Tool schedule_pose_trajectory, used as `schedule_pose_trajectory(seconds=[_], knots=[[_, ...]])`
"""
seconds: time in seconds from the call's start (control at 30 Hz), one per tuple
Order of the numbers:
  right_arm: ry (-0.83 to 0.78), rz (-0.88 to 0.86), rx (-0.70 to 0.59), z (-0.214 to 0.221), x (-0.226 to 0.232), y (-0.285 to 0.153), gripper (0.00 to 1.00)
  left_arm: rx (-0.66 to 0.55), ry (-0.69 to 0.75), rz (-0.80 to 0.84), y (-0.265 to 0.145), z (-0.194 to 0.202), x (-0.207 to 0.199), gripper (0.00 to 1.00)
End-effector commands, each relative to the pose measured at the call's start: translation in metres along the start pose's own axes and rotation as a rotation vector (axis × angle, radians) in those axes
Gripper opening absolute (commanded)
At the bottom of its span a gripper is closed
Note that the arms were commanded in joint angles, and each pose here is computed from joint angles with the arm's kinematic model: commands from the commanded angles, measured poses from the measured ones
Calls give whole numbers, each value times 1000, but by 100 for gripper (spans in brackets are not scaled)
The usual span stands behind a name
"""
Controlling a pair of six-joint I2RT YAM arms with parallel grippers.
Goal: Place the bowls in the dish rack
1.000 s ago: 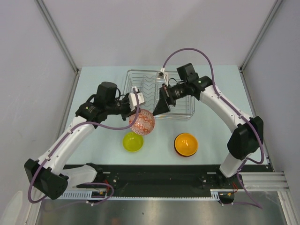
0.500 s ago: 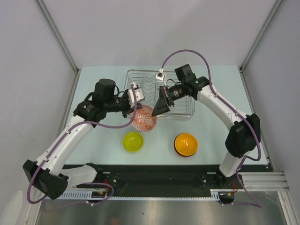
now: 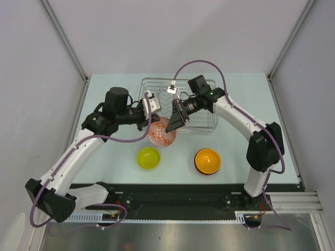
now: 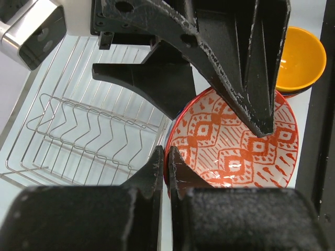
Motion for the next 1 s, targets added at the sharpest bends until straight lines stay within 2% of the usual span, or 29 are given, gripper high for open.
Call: schedule_pose_trajectory(seconds=[0.0,0.13,0.3,0.37,0.43,0.5,0.53,0.63,0.73,0.97], knots=[[2,-67,-7,-3,7,2,90,-108,55,5,-5,-23,-1,0],[6,-77,-10,-3,10,2,77,-96,59,-4,-3,-19,1,0],[18,-80,-14,-2,9,-1,71,-82,63,-8,1,-13,2,0],[23,-82,-19,-2,6,-3,64,-73,66,-12,2,-9,2,0],[29,-92,-26,-3,6,-6,61,-71,73,-18,2,-7,2,0],[35,-105,-30,-4,5,-8,65,-62,70,-15,5,-3,2,0],[37,-110,-34,-4,5,-9,71,-65,71,-15,6,-2,2,0],[45,-125,-42,-5,4,-12,80,-64,68,-16,9,2,2,0],[53,-152,-50,-6,3,-17,86,-63,64,-19,11,5,3,0],[70,-237,-47,-3,2,-22,81,-76,60,-14,13,6,3,0]])
Point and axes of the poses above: each gripper's point midway between its finger pads, its own y axis out along the fingers, its own x axis along the line the jaws close on, z = x × y, the point moved 10 cm from there along -y, back along the fingers, and after that the axes turned 4 degrees about -y, right-handed, at the moved point
